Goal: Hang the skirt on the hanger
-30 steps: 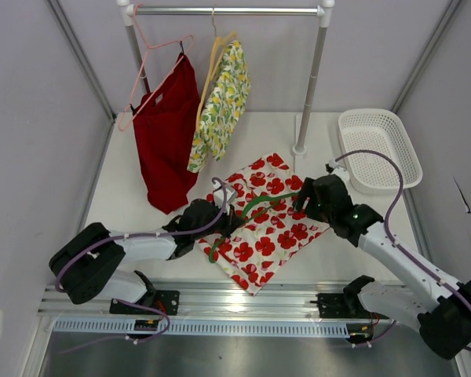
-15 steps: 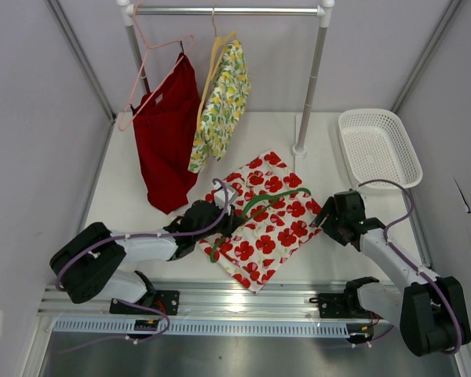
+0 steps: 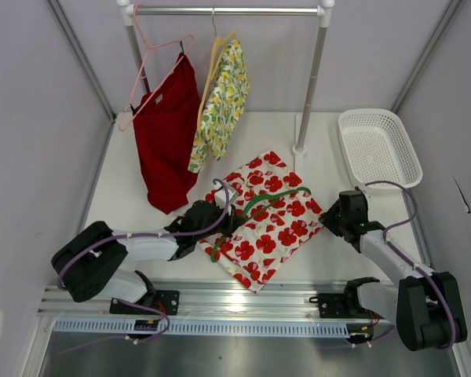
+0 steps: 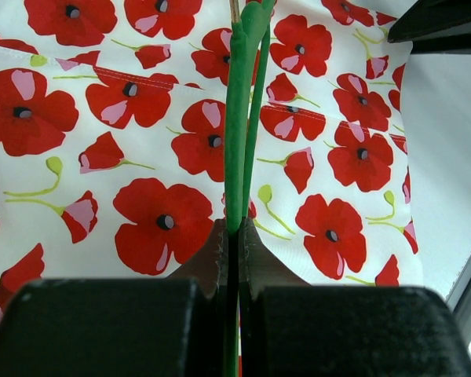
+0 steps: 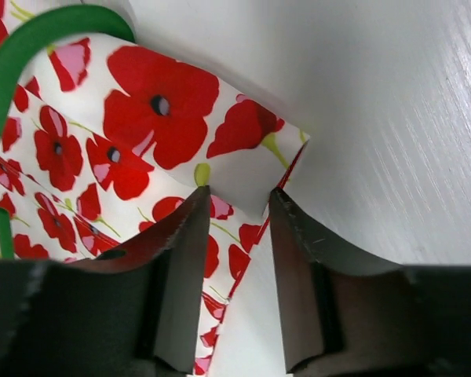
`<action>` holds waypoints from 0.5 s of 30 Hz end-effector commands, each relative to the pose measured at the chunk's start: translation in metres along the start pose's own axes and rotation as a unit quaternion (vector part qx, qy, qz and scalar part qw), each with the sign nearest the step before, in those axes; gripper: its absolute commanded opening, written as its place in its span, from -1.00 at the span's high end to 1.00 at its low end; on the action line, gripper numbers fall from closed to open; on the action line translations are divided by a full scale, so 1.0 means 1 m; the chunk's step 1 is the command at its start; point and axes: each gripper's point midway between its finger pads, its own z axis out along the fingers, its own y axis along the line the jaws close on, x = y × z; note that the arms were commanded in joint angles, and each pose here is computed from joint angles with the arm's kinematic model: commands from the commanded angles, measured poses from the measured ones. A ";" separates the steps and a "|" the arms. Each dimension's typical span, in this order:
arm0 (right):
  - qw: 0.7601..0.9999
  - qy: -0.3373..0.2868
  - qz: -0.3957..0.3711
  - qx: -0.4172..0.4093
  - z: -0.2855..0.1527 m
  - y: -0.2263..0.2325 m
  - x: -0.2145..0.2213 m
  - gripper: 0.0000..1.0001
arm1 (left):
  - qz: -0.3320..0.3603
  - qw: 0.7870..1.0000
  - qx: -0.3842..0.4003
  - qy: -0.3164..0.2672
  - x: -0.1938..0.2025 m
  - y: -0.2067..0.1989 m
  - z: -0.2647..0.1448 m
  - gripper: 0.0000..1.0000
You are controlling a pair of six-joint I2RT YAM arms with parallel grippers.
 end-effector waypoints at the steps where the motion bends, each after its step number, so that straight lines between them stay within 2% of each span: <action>1: 0.999 -0.038 0.015 -0.014 0.001 0.008 -0.018 0.34 | 0.008 0.999 -0.024 0.029 0.021 0.011 -0.002 1.00; 7: 0.999 -0.043 0.009 -0.006 0.001 0.004 -0.020 0.82 | 0.004 0.999 -0.030 0.022 0.019 0.013 -0.004 1.00; 15: 0.998 -0.054 0.006 0.009 -0.017 -0.007 -0.021 0.91 | -0.002 0.998 -0.062 0.008 0.014 0.023 -0.005 1.00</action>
